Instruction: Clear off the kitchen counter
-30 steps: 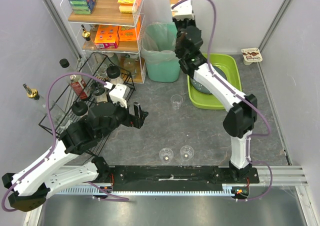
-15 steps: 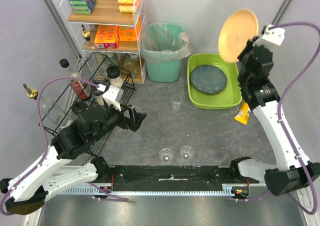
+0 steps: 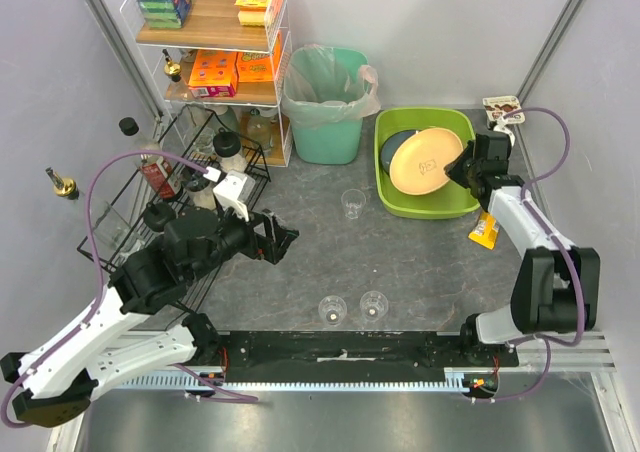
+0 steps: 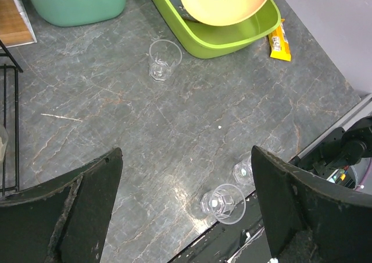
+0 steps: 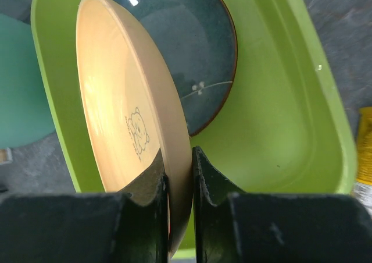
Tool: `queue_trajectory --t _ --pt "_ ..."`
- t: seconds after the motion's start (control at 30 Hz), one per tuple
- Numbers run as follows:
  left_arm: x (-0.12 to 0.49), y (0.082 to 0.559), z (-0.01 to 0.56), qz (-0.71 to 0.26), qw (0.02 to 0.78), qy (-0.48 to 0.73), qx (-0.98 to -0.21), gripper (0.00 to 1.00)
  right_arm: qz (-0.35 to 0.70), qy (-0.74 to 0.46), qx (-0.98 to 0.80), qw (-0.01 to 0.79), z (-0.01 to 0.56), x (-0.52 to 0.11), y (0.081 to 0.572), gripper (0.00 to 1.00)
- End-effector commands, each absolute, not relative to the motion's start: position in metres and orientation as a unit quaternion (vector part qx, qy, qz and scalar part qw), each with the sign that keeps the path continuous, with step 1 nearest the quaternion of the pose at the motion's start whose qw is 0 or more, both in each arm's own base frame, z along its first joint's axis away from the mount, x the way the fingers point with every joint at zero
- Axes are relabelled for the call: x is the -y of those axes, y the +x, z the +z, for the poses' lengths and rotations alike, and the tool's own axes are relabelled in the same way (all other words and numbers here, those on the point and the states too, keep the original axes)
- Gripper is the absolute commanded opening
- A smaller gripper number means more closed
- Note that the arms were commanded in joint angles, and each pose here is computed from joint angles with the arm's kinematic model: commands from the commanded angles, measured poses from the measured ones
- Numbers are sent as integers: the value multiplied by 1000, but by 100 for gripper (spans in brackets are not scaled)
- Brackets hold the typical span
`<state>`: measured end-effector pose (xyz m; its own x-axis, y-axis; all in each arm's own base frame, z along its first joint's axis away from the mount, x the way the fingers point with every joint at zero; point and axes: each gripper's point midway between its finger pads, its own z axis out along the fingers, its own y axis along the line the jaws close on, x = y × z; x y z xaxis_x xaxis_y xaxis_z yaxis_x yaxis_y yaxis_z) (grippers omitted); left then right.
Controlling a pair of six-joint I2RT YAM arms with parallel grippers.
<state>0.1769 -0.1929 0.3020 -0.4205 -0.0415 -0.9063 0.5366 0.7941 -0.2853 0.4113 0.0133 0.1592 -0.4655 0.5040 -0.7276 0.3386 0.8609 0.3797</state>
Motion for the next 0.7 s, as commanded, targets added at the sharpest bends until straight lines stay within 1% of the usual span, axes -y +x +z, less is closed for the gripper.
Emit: queue_trajectory --t 0.0,0.37,0.53,0.67 --pt "197 178 304 -292 513 143 -794 96 218 305 -793 480 177 -25 453 0" --pt "200 180 305 -289 516 156 -791 95 263 378 -782 420 115 -29 486 0" --pt "200 179 304 -289 518 163 -789 95 258 390 -786 404 94 -28 491 0" --pt "200 181 304 -287 522 161 -787 95 241 394 -788 407 88 -23 490 3"
